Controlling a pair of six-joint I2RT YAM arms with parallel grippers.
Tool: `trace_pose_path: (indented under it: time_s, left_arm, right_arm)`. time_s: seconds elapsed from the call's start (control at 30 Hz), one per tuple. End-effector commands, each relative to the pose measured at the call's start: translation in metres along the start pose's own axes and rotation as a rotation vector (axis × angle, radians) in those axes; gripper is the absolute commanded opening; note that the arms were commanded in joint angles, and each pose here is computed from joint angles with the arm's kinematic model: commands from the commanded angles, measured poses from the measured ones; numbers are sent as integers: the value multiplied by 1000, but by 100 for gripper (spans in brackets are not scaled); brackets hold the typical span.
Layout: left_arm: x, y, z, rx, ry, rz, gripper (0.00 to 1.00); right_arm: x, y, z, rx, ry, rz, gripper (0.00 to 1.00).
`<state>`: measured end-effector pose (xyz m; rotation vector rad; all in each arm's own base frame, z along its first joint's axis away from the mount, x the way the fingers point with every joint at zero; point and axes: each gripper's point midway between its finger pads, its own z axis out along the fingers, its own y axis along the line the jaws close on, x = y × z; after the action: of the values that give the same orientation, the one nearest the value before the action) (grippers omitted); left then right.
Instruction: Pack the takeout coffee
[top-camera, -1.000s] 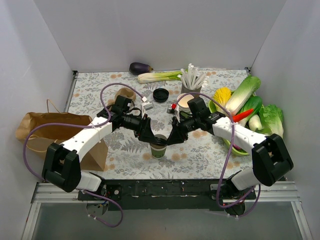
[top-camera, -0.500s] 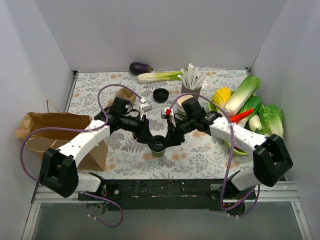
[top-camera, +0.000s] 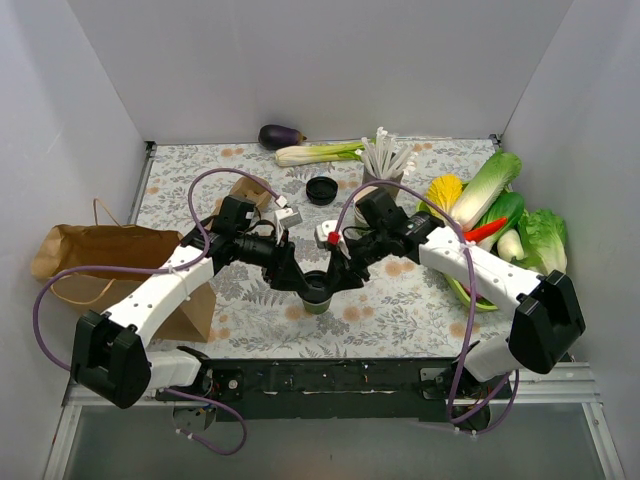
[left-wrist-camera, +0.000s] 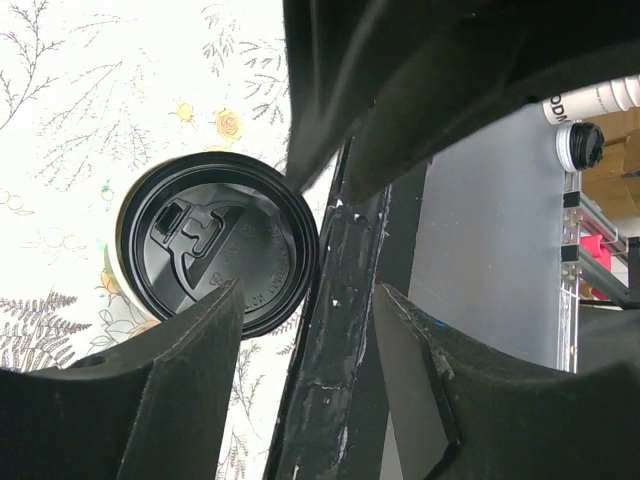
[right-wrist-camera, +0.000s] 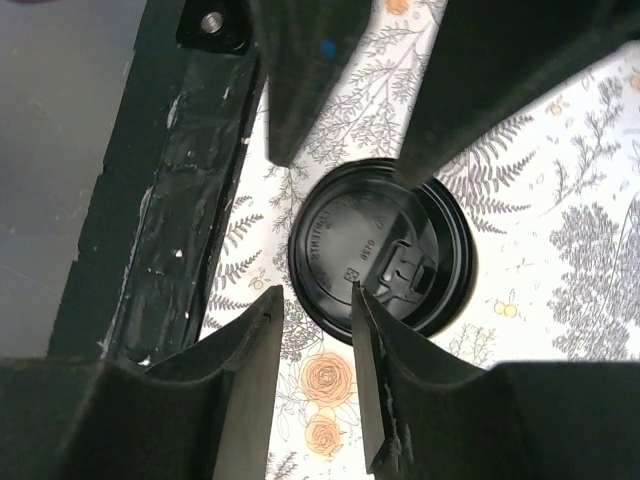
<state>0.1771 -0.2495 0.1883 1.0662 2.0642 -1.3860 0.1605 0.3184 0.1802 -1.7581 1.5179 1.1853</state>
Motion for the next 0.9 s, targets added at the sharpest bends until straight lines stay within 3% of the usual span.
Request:
trace_pose_path:
  time_s: [0.0, 0.2, 0.87]
  left_arm:
    - [-6, -1, -4, -26, -29, 9, 54]
    - [-10, 2, -10, -53, -52, 2, 54]
    - [-10, 6, -17, -79, -87, -8, 54]
  right_arm:
    - [-1, 15, 0, -67, 70, -204, 42]
    - [10, 25, 11, -108, 161, -317, 42]
    - [21, 17, 23, -54, 238, -369, 32]
